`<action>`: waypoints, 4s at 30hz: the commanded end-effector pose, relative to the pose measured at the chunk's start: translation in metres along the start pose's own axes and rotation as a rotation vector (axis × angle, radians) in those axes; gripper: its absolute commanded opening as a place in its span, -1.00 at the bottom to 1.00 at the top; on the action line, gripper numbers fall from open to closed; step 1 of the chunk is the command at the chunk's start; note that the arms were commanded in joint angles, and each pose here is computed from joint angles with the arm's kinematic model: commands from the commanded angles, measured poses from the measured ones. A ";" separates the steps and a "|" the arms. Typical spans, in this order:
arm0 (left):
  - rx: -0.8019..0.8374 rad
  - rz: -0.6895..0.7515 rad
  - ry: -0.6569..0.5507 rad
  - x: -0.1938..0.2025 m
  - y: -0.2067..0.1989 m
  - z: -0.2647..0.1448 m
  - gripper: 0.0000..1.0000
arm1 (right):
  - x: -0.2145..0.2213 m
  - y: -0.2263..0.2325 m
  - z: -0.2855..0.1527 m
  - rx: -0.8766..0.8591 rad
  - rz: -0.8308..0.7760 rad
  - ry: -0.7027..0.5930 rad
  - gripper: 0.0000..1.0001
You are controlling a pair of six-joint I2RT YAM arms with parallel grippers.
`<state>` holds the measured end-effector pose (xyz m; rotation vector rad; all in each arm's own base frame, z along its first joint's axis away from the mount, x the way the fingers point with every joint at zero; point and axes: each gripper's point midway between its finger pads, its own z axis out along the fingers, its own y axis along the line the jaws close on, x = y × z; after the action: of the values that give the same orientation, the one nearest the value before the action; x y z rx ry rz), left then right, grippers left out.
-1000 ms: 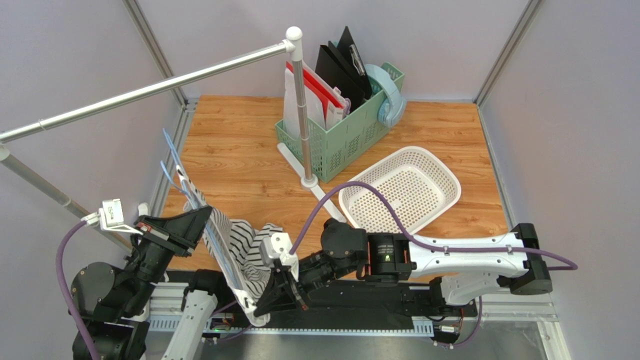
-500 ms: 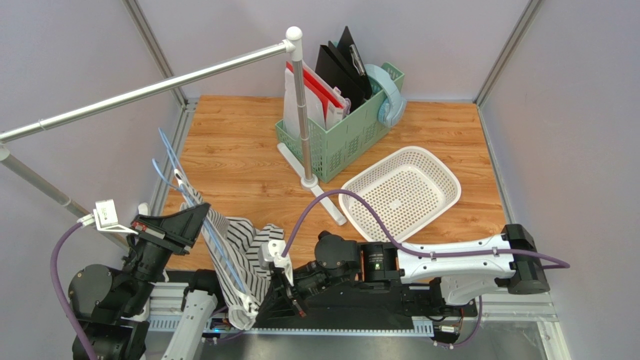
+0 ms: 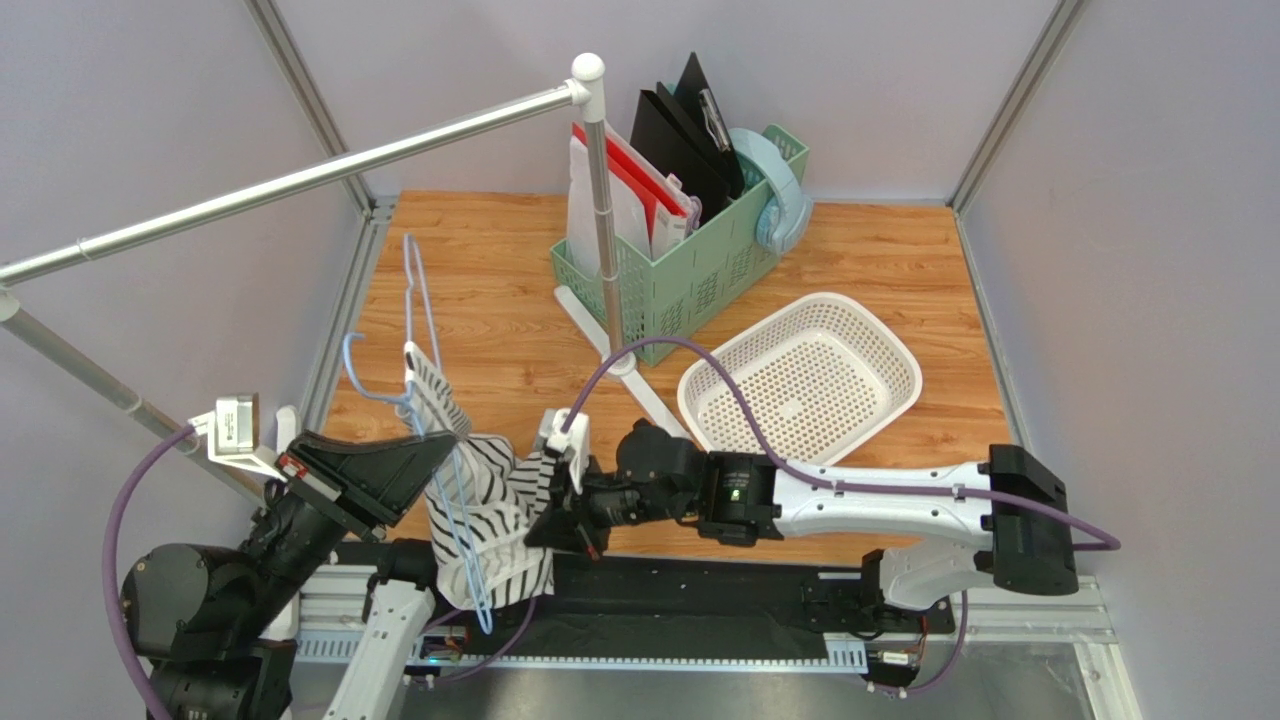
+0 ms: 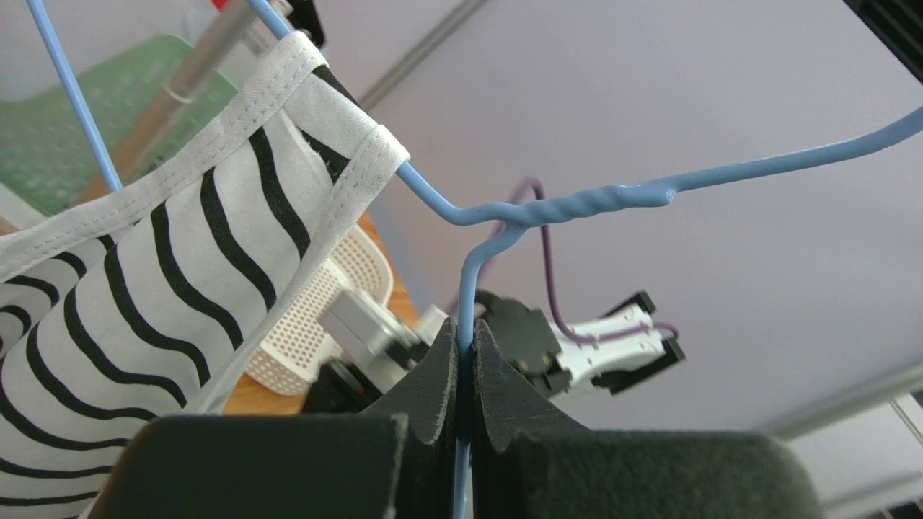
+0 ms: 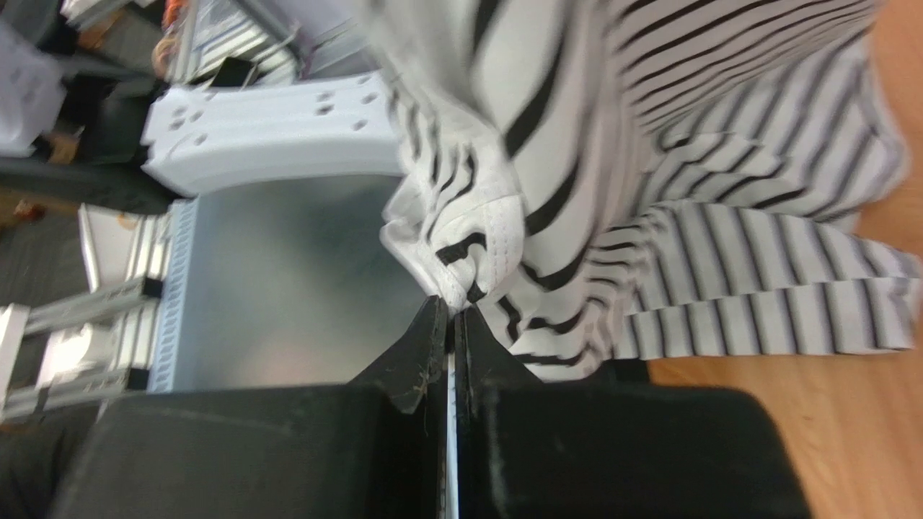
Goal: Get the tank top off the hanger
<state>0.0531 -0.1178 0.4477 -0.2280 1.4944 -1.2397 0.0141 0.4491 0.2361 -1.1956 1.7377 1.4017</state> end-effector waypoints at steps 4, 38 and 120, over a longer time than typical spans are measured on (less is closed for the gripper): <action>0.239 0.007 0.230 0.029 -0.036 0.001 -1.00 | -0.080 -0.050 -0.030 0.167 0.034 -0.176 -0.96; 0.278 0.006 0.360 0.051 -0.031 -0.005 -1.00 | -0.210 0.008 -0.076 0.107 -0.232 -0.367 0.39; 0.013 0.193 0.178 0.036 -0.015 -0.046 -1.00 | 0.056 -0.282 -0.032 0.819 -0.045 0.336 0.76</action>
<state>-0.0067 -0.1235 0.4271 0.0210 1.6148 -1.1471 0.2354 0.3765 0.0804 -0.9533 2.2320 0.3732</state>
